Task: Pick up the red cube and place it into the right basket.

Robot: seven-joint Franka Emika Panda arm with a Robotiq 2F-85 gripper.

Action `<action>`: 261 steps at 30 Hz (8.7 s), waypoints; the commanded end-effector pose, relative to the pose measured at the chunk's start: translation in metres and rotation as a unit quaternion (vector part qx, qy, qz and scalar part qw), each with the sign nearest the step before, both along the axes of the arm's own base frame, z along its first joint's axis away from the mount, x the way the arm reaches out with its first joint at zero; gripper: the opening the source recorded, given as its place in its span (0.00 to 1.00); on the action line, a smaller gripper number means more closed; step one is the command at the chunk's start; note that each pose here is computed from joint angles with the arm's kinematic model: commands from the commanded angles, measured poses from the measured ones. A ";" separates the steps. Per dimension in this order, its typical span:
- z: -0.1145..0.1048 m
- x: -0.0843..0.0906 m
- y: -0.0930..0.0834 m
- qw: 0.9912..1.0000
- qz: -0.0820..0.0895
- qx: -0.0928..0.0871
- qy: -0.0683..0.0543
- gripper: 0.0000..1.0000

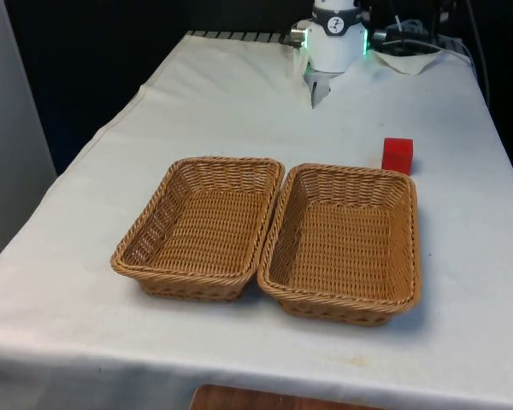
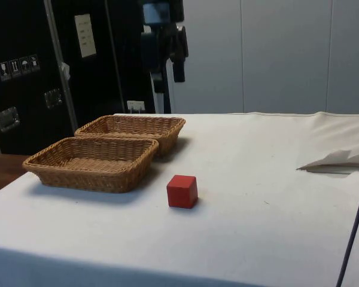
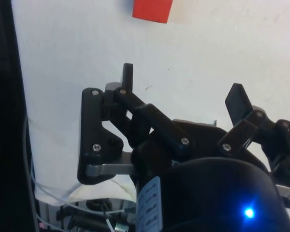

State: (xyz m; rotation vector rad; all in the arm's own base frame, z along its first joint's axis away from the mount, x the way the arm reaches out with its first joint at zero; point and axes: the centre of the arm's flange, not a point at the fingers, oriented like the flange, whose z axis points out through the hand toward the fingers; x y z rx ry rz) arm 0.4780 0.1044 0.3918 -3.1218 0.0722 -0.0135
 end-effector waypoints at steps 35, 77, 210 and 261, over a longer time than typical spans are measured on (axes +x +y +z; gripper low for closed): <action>-0.098 -0.011 0.061 0.999 -0.029 0.003 -0.031 1.00; -0.176 -0.009 0.038 0.999 0.023 -0.002 -0.031 1.00; -0.029 0.031 -0.013 0.999 -0.038 -0.017 -0.002 0.03; -0.043 0.134 -0.166 0.998 -0.033 -0.060 -0.015 0.03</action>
